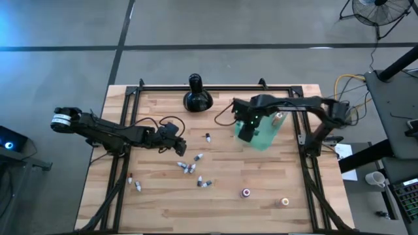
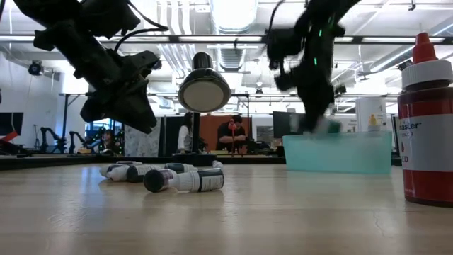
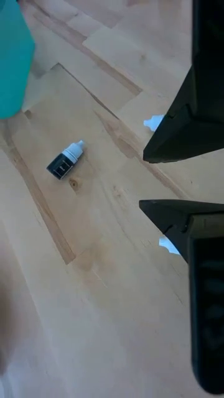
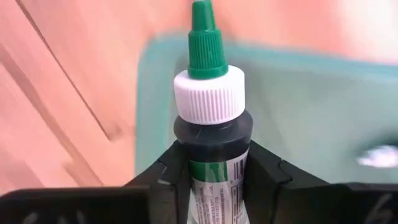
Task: Pick & Place food coloring
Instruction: Put the large green food coloring bottle into the green bin
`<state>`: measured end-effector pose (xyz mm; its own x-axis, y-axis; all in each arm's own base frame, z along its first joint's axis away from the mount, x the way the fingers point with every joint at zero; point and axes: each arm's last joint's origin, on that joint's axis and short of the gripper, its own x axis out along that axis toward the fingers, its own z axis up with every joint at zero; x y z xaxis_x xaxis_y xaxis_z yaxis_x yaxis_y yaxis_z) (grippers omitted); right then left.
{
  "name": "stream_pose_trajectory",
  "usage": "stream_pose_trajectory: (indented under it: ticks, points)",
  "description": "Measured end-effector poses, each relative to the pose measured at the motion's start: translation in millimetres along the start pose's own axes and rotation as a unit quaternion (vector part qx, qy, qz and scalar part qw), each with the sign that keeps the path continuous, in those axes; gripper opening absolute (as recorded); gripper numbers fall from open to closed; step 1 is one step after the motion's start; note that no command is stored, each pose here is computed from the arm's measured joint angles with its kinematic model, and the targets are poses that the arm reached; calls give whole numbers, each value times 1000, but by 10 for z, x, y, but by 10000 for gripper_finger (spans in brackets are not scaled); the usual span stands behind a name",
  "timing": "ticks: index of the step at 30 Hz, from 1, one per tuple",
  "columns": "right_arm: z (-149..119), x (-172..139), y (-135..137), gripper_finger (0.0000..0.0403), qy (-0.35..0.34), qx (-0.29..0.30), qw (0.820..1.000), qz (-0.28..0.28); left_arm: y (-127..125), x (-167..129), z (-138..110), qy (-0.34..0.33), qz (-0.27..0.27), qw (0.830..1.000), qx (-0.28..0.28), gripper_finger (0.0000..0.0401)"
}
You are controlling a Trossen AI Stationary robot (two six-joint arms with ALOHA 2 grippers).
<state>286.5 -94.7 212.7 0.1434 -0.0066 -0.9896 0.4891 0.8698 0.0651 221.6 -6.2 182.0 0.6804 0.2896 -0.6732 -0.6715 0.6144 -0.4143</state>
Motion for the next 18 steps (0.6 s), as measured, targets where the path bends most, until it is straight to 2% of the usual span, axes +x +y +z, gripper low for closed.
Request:
stream_pose_trajectory:
  ticks: [3, 5, 7, 9, 11, 18]
  points:
    - [-7, -420, 109, 107, -93, 47, 994, 24, -1, 0, 2, -1, -1, 1000, -1, 80]
    - [-35, -657, 270, 111, -164, 54, 982, 73, -3, 0, 2, -1, -1, 1000, -1, 80]
    - [-69, -772, 463, 112, -199, 56, 969, 135, -3, 0, 2, -1, -1, 1000, -1, 80]
    - [-140, -734, 615, 112, -170, 72, 966, 179, -2, 0, 4, -3, 0, 1000, -1, 80]
    - [-198, -560, 754, 112, -116, 97, 969, 194, 0, 0, 6, -7, 3, 1000, -1, 80]
    - [-320, 125, 1166, 135, 9, 116, 982, 152, -2, -1, 9, -11, 4, 1000, 5, 80]
